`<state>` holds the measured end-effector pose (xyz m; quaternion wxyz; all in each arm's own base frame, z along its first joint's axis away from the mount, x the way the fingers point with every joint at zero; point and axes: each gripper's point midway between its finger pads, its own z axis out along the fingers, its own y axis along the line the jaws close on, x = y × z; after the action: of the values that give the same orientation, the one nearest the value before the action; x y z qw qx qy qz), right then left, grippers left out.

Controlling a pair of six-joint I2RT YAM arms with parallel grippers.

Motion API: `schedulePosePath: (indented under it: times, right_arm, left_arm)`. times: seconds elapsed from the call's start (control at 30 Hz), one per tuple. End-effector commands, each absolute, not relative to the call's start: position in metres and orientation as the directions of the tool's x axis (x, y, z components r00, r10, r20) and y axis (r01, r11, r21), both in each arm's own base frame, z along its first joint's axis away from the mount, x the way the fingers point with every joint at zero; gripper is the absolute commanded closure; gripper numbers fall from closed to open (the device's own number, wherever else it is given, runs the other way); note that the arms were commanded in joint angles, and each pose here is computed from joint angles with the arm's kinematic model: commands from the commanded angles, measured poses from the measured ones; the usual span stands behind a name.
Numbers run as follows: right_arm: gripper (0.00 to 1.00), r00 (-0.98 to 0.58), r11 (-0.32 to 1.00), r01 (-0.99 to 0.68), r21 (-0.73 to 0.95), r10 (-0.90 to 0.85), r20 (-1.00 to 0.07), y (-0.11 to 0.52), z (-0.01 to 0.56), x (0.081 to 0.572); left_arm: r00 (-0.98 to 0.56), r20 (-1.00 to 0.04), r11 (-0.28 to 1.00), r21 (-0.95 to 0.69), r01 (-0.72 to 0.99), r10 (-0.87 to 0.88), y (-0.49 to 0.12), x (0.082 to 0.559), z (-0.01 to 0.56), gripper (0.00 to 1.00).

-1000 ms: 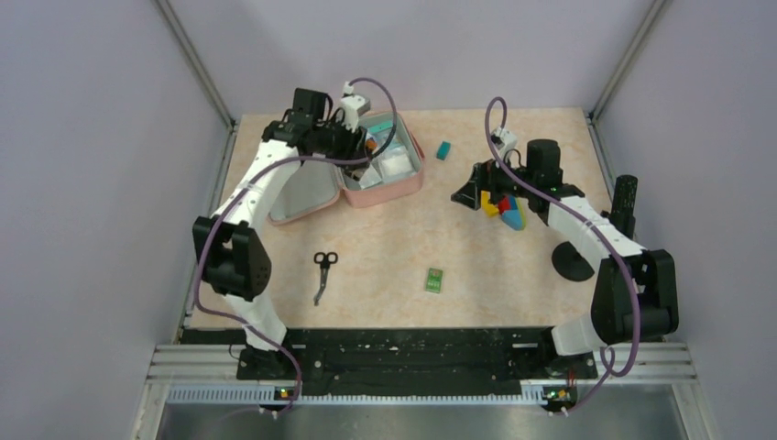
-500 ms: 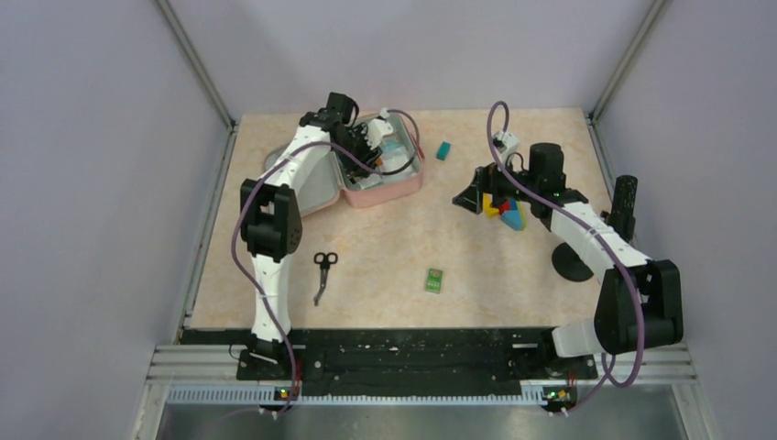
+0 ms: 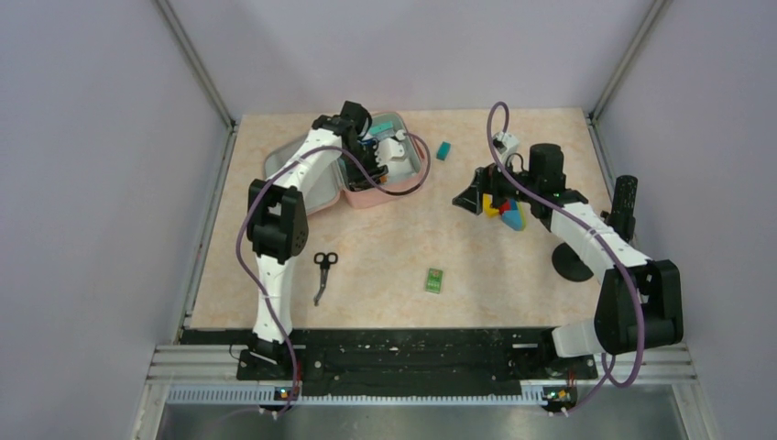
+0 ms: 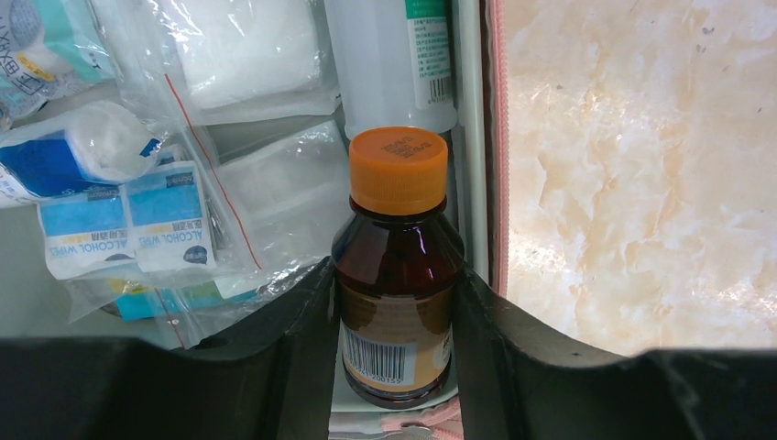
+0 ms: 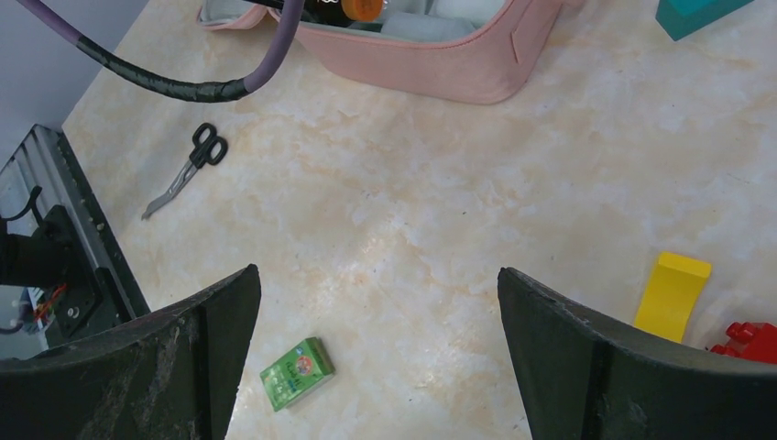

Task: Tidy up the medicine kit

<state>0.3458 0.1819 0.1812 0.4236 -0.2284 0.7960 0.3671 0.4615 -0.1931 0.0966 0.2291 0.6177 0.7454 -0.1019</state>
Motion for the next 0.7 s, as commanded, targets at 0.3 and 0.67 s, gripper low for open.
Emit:
schedulePosePath:
  times: [0.3, 0.67]
  right_arm:
    - [0.01, -0.493, 0.608, -0.706, 0.364, -0.051, -0.869, 0.184, 0.194, 0.344]
    - [0.01, -0.499, 0.604, -0.705, 0.372, -0.051, -0.865, 0.185, 0.193, 0.345]
  left_arm:
    - [-0.113, -0.417, 0.188, 0.145, 0.971, 0.902, -0.189, 0.455, 0.096, 0.47]
    - [-0.127, -0.481, 0.235, 0.171, 0.957, 0.868, -0.199, 0.463, 0.107, 0.4]
